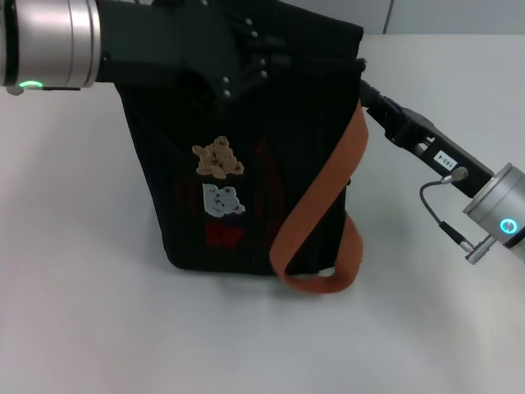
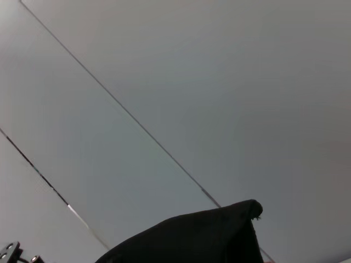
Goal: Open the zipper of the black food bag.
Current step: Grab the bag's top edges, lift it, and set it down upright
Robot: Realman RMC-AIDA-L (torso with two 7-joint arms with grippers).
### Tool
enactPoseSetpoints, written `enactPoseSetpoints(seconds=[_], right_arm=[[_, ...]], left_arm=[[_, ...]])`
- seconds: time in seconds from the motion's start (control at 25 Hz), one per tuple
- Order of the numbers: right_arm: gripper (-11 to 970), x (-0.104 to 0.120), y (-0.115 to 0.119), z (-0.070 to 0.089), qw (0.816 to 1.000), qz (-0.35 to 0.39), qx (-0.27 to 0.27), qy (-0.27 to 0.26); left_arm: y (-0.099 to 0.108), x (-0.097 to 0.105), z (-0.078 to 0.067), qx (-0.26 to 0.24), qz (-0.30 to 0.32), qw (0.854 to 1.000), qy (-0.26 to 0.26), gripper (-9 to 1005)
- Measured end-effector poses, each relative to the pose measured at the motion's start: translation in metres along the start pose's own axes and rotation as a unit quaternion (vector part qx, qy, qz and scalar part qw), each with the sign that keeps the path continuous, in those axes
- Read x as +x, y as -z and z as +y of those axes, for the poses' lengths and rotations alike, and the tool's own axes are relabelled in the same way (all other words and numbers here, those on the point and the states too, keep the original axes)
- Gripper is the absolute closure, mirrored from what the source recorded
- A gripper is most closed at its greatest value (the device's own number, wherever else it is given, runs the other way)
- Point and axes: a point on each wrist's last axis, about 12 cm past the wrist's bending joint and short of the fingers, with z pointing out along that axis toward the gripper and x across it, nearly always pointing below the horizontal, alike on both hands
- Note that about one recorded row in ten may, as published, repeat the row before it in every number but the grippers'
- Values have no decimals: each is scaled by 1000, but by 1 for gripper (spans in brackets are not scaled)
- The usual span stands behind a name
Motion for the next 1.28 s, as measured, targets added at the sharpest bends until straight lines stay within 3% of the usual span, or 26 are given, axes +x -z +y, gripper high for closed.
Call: enactPoseSetpoints(seconds=[0.12,0.32,0.64,0.76,0.84,1.12,1.28], right_arm=[[945,0,0,0,1000,-2,0,-1],[945,0,-1,1,1000,-2,-3,0],[947,-1,-2,1,1000,-2,-4,1],[947,0,-1,1,1000,-3,-4,1],[947,0,-1,1,1000,-3,-4,2],[948,0,-2,1,1000,-2,-4,4],[948,0,-2,2,1000,-2,-5,5]], left_arm=[[1,2,0,-4,0,1000,0,858],[3,-6,-4,0,-13,1000,-4,985],[5,-34,-4,10,-22,1000,7,994],[-1,-47,-5,32,1,999,7,997],[-7,-50,-5,38,20,999,7,885],[-33,-52,-11,36,73,997,0,711],[-46,-52,-17,42,96,995,-7,518]])
